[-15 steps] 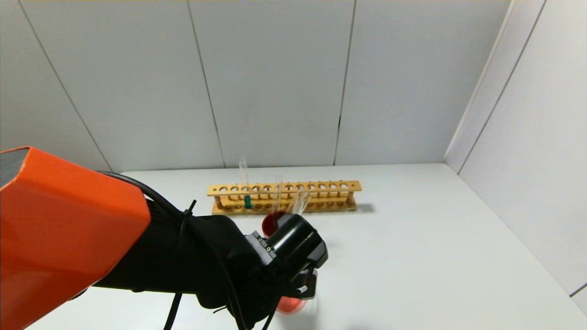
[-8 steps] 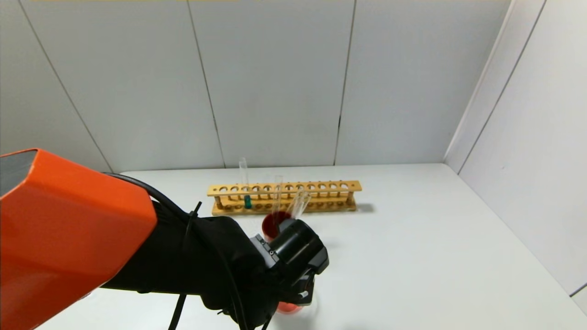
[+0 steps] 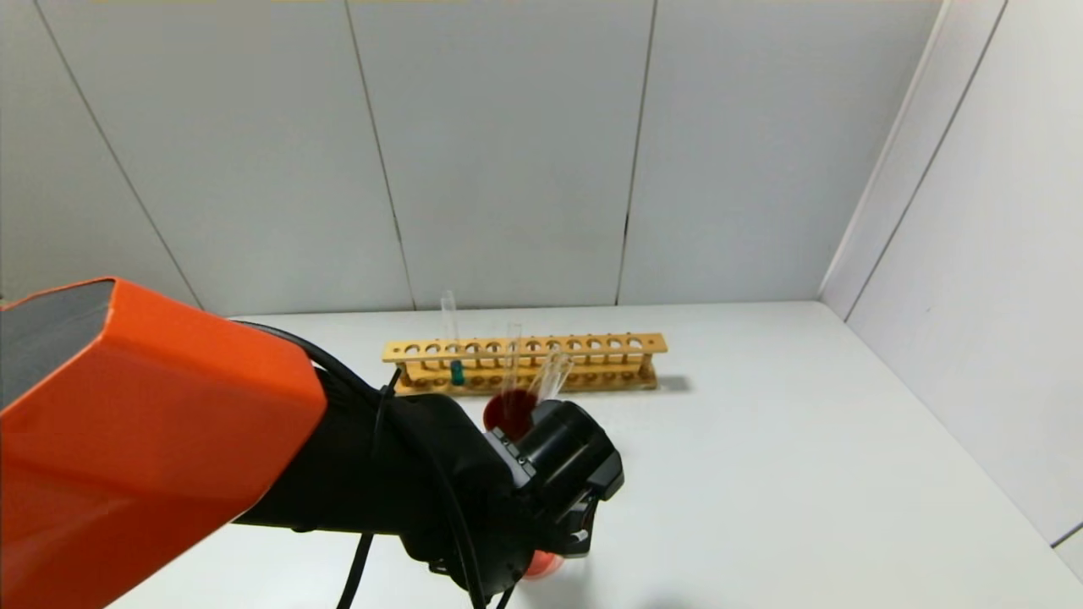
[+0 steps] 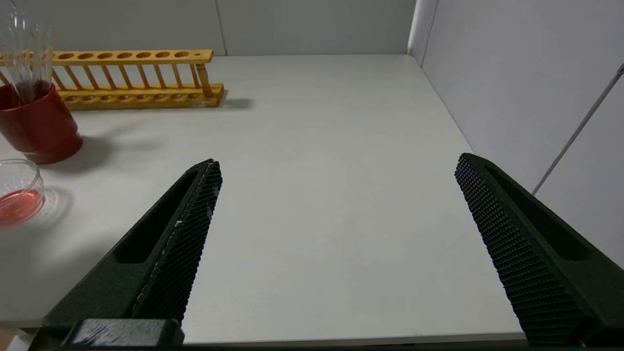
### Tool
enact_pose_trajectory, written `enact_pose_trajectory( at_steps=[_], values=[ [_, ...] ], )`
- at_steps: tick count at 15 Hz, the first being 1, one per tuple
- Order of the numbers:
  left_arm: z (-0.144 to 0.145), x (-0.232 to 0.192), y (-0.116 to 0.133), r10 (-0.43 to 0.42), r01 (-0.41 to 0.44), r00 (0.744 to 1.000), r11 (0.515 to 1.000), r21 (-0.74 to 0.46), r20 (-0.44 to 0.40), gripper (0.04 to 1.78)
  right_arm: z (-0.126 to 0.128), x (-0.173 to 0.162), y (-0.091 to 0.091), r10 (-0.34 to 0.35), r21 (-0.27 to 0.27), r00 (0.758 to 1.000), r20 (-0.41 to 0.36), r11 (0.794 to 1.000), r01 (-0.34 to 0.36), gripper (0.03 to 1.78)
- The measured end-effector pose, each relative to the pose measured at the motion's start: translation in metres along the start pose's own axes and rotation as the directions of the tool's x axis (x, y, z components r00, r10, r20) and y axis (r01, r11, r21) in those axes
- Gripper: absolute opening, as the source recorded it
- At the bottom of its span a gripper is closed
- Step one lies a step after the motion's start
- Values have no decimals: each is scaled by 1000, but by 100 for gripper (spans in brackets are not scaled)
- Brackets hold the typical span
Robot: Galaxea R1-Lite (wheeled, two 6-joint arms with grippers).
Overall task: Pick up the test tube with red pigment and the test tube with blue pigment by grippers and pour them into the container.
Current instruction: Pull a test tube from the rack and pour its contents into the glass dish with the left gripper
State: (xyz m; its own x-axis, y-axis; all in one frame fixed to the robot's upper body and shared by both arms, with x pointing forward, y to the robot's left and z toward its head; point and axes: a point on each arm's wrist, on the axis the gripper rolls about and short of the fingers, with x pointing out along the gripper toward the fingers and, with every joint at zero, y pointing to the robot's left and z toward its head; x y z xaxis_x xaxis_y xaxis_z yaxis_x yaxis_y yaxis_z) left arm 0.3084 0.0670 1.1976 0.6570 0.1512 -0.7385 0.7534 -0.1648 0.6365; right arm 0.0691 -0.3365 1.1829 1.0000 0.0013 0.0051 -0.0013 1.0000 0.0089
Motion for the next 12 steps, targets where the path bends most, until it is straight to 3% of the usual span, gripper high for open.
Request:
enact_pose_trajectory(
  at_steps=[12],
  values=[
    [7,8,-3,-16,21,997,998,64,-75,35,0,0,0,0,0,1000,0,1000,0,175]
  ],
)
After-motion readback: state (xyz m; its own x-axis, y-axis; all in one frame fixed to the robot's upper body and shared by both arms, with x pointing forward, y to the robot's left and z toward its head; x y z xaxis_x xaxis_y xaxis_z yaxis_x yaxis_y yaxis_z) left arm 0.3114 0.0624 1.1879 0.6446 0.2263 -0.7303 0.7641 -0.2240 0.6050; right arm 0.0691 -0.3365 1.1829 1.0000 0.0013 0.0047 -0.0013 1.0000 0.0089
